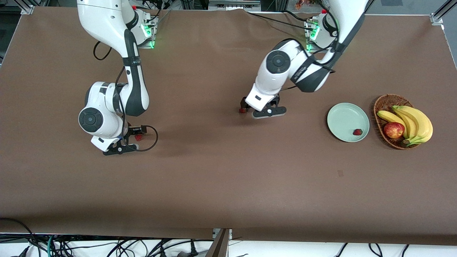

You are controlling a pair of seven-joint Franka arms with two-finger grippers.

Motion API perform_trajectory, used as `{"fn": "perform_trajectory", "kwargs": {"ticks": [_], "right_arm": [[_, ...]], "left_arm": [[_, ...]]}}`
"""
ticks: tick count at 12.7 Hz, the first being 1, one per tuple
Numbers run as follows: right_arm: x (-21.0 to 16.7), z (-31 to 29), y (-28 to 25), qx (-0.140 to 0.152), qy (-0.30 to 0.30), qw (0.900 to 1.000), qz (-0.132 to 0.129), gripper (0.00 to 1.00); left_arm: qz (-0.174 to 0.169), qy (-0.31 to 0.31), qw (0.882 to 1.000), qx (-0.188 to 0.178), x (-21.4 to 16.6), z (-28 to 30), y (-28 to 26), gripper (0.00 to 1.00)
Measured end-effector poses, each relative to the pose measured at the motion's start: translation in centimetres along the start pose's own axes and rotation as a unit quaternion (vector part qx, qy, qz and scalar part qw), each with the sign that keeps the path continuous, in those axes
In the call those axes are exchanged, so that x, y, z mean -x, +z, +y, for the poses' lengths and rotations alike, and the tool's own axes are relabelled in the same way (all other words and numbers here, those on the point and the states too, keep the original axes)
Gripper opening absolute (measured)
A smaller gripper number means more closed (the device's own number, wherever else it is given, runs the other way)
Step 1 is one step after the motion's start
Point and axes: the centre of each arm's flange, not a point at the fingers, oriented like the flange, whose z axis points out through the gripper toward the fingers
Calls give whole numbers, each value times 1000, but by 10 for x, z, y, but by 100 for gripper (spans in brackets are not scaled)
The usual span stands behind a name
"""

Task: Collect all strawberries into plate
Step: 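Grasp the second strawberry with the left gripper while the right gripper reaches the third, then carry the strawberry to the plate while the right gripper grasps the third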

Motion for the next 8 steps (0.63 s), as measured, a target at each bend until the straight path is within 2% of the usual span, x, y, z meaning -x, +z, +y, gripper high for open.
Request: {"fn": "perform_trajectory", "kwargs": {"ticks": [2,5,7,8], "right_arm": [[-2,-5,18,-14,-1,1000,0,87],[1,-5,40,-17,-5,1000,-9,85],[3,-2,46,-14,-4,1000,-10,66],[4,-3,48,-14,-5,1000,-11,66]], "left_arm": [[8,-10,1000,-10,13,23,31,100],[-3,-18,1000,-4,19,33,68,100],[-12,-21,1000,0,19,32,85,100],[-16,-21,1000,-1,19,32,91,100]]}}
